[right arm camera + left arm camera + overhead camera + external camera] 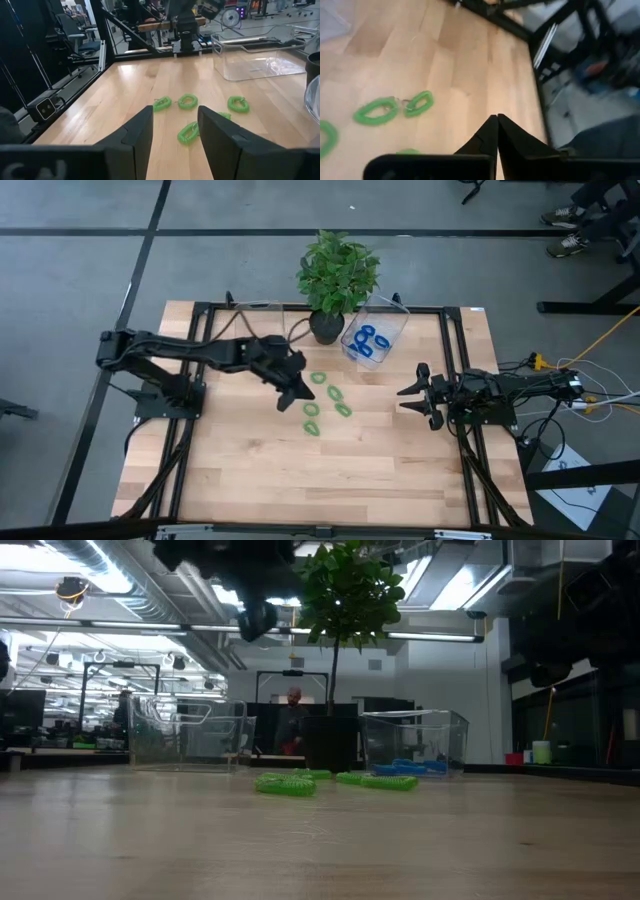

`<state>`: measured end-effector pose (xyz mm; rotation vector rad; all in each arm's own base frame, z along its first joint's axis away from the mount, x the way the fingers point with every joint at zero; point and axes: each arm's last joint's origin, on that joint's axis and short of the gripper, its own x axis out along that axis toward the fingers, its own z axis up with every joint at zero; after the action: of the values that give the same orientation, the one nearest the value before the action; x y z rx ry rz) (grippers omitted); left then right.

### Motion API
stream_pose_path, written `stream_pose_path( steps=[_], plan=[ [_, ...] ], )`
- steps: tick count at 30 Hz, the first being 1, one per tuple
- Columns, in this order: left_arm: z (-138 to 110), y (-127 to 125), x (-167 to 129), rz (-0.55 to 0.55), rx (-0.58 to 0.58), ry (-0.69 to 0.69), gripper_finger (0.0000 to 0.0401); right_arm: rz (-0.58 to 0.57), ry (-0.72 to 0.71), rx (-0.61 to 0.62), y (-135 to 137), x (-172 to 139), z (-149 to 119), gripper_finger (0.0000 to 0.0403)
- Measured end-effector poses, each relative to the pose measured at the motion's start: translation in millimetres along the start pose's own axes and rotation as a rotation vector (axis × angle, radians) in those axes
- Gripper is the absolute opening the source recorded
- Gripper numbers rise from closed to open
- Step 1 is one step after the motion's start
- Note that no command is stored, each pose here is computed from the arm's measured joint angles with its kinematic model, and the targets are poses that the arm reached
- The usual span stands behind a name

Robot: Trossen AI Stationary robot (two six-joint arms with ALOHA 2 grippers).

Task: Sort spring keychains
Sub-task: Put the green spring keychain into the left transparent bin

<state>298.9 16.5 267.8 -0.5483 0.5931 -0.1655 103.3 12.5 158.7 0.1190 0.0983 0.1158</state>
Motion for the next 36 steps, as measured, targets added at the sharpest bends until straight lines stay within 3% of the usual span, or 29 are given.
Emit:
stream_pose_path(
  steps=[4, 12, 21, 29, 36],
  plan=[
    [5, 3, 14, 0.061, 0.131, 0.088, 0.0003, -0.001, 0.000, -0.001, 0, 0, 0, 0.0154],
    [3, 10, 36, 0.378, 0.414, 0.239, 0.0003, -0.001, 0.000, 0.001, 0, 0, 0, 0.0154],
    [-7, 12, 57, 0.306, 0.428, 0.328, 0.0003, 0.000, 0.000, 0.001, 0, 0, 0, 0.0154],
    [-28, 15, 75, 0.476, 0.525, 0.446, 0.0004, 0.000, 0.000, 0.001, 0, 0, 0, 0.0154],
    [-37, 4, 78, 0.481, 0.617, 0.486, 0.0004, -0.001, 0.000, 0.001, 0, 0, 0, 0.0154]
  ],
)
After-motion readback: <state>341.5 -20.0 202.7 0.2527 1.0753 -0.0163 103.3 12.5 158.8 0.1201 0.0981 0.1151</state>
